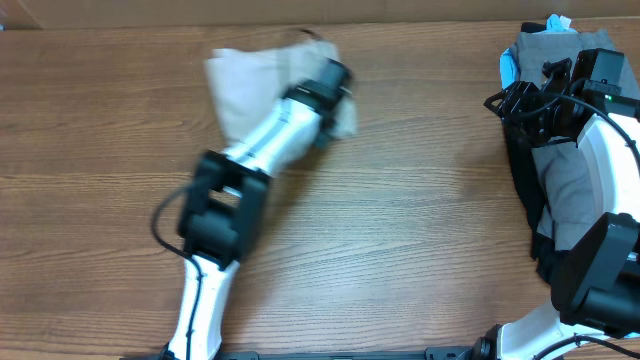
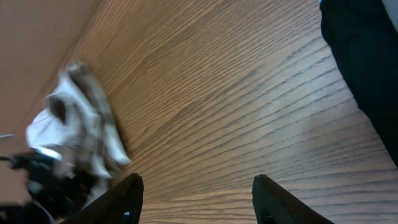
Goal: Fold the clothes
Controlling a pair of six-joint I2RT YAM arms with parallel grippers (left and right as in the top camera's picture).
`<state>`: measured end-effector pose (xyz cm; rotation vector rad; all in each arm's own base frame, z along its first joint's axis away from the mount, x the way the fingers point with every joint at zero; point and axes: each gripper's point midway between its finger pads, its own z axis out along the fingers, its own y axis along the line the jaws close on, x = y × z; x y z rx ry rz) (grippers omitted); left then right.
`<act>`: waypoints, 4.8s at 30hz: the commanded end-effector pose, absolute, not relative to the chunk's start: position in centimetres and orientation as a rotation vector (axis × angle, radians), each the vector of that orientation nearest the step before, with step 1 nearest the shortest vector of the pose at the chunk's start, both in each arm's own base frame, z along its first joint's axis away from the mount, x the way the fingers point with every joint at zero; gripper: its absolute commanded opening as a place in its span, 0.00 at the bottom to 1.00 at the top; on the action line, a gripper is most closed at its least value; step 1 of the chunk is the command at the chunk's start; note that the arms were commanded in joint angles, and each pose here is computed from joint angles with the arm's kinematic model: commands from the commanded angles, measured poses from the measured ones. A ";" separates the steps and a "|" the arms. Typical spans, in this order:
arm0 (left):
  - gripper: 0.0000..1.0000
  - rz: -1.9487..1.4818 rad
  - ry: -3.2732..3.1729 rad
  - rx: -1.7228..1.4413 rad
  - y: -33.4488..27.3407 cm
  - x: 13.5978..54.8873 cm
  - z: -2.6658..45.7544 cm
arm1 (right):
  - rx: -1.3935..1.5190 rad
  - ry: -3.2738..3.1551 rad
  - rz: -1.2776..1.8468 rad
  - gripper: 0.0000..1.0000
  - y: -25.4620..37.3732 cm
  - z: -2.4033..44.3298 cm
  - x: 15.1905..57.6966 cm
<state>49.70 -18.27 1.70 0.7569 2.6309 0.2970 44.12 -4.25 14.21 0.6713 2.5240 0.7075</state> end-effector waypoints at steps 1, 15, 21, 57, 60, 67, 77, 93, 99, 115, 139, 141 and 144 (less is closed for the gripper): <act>0.04 0.283 2.786 0.145 -6.8 51.6 -0.6 | 0.660 2.510 0.688 0.60 -4.7 14.7 44.4; 0.04 -0.194 2.367 -0.772 10.7 58.6 2.9 | 0.625 2.524 0.698 0.60 -3.4 14.7 44.5; 0.43 -0.184 2.244 -0.631 10.5 61.5 5.5 | 0.607 2.532 0.676 0.61 -2.8 14.6 44.7; 1.00 -0.102 1.898 -0.227 4.6 47.6 41.3 | -0.015 1.975 0.349 1.00 -0.1 40.8 37.0; 1.00 -0.104 2.005 -0.246 4.5 46.6 38.8 | -0.019 1.964 0.346 1.00 -0.1 41.2 36.6; 1.00 -0.108 2.215 -0.283 4.1 43.9 34.4 | -0.008 1.992 0.351 1.00 -0.1 40.4 36.7; 1.00 -0.111 2.350 -0.308 3.9 41.6 31.9 | -0.009 1.797 0.194 1.00 -0.4 41.6 35.0; 1.00 -0.111 2.350 -0.308 3.9 41.6 31.9 | -0.058 1.590 0.168 1.00 1.1 24.9 26.7; 1.00 -0.111 2.350 -0.308 3.9 41.6 31.9 | -0.084 1.572 0.187 1.00 1.8 20.8 25.9; 1.00 -0.111 2.350 -0.308 3.9 41.6 31.9 | -0.167 1.547 0.264 1.00 4.4 18.1 24.0; 1.00 -0.111 2.350 -0.308 3.9 41.6 31.9 | -0.170 1.566 0.272 1.00 4.6 17.6 24.0; 1.00 -0.111 2.350 -0.308 3.9 41.6 31.9 | -0.170 1.566 0.272 1.00 4.6 17.6 24.0; 1.00 -0.111 2.350 -0.308 3.9 41.6 31.9 | -0.170 1.566 0.272 1.00 4.6 17.6 24.0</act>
